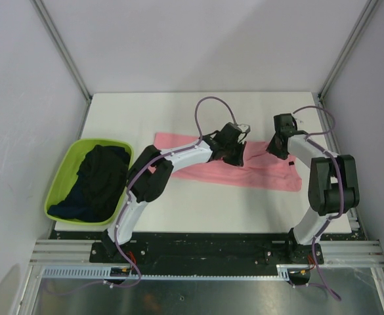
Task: Fold and stack the t-shirts
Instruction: Fold the other side of the tshirt into a rectangle, then rotate the tshirt 70 degrees
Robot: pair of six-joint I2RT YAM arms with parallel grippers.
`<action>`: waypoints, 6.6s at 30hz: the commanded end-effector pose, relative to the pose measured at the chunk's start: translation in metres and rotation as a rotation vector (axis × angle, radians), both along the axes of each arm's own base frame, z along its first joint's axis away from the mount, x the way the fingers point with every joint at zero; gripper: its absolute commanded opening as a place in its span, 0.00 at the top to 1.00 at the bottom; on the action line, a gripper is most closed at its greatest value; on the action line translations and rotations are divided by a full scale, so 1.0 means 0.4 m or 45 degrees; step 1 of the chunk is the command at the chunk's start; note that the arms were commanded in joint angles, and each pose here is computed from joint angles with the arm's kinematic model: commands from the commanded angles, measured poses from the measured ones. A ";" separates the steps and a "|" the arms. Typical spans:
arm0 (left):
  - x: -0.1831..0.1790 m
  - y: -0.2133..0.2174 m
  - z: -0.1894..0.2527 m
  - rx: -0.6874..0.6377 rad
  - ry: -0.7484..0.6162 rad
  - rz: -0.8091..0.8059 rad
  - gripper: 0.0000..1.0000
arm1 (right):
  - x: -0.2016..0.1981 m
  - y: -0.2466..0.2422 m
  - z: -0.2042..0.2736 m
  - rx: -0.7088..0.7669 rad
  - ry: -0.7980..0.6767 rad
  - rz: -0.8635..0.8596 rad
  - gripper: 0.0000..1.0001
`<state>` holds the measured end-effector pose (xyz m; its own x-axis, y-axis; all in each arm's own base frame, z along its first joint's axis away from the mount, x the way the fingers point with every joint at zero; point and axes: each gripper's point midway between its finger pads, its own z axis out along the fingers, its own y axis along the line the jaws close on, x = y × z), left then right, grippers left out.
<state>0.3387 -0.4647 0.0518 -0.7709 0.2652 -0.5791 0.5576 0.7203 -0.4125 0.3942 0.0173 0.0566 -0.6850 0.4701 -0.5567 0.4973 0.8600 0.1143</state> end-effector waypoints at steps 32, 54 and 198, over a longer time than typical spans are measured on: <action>0.033 -0.007 0.091 -0.091 -0.046 0.024 0.98 | 0.010 -0.019 0.005 -0.025 -0.022 -0.017 1.00; 0.022 -0.005 0.068 -0.110 0.024 -0.038 0.87 | -0.191 0.009 -0.039 -0.009 0.137 -0.058 1.00; -0.146 0.475 -0.064 0.565 0.222 0.106 0.98 | 0.409 -0.216 -0.071 0.215 0.000 -0.272 0.50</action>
<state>0.2844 -0.2582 0.0170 -0.8878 0.3674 -0.2774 0.4095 0.9055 -0.1114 0.5607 -0.0572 0.0314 -0.5609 0.6827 -0.4684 0.6412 0.7161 0.2759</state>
